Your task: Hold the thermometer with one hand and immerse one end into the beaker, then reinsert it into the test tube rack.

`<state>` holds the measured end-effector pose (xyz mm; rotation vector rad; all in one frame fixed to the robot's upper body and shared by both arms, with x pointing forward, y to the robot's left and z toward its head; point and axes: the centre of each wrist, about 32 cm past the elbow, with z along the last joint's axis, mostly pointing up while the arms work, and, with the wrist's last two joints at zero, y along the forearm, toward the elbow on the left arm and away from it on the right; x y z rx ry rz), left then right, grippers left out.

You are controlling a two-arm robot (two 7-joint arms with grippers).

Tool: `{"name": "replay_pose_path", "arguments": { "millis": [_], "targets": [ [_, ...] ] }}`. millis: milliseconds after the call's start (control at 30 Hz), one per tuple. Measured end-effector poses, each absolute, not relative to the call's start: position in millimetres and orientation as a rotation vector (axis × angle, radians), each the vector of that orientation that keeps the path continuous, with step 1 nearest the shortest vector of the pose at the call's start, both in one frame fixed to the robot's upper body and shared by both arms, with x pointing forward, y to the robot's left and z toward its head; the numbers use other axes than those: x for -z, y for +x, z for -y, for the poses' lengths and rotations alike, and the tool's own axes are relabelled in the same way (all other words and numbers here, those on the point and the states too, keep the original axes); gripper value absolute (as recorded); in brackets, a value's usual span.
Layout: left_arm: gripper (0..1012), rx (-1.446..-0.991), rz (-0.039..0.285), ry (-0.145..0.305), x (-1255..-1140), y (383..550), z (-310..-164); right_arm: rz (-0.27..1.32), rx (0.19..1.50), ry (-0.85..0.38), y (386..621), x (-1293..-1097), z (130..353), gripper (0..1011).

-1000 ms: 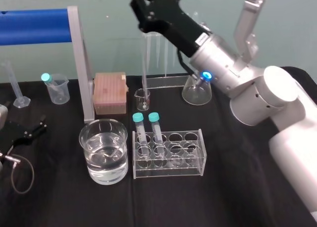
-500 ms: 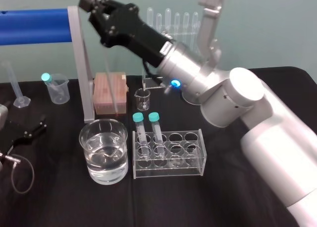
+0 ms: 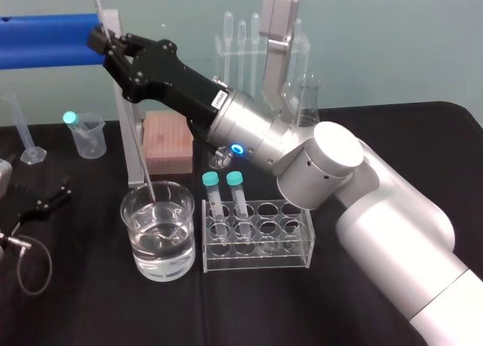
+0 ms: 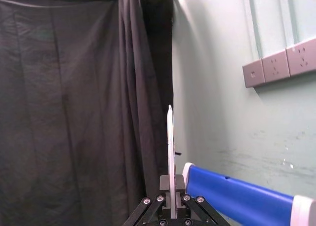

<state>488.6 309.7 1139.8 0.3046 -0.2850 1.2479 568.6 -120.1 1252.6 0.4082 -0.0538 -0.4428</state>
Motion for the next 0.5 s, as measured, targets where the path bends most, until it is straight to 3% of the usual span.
{"name": "replay_pose_path", "arguments": {
  "millis": [500],
  "targets": [
    [1008, -1.248, 0.285, 0.304, -1139.8, 488.6, -309.7, 0.051, 0.460, 0.376, 572, -1220.7, 122, 53]
  ]
}}
